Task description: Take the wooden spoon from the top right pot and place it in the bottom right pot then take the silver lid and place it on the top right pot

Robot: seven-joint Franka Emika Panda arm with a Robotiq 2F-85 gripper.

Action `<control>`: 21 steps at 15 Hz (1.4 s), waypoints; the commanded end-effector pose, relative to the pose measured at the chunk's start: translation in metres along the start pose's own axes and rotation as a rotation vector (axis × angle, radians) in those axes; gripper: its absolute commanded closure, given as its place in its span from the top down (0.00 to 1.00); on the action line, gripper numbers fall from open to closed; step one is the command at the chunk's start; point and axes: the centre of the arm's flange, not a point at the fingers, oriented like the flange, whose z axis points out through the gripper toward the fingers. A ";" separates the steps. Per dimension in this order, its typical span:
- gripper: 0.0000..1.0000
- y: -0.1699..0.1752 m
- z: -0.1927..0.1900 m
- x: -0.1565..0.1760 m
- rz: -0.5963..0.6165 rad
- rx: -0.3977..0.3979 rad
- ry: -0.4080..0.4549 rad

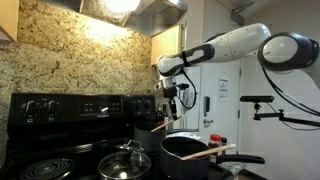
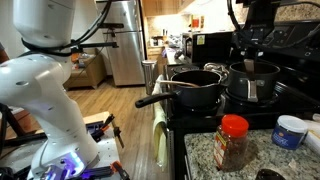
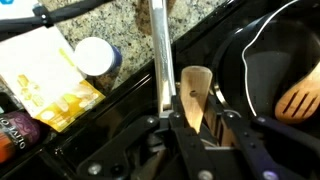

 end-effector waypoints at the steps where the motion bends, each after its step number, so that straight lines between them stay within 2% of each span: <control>1: 0.10 -0.009 -0.033 -0.028 0.052 -0.055 0.090; 5: 0.10 -0.023 -0.065 -0.053 0.095 -0.116 0.135; 9: 0.10 -0.044 -0.081 -0.080 0.144 -0.155 0.160; 14: 0.10 -0.082 -0.082 -0.103 0.139 -0.180 0.178; 21: 0.10 -0.154 -0.073 -0.134 0.124 -0.209 0.208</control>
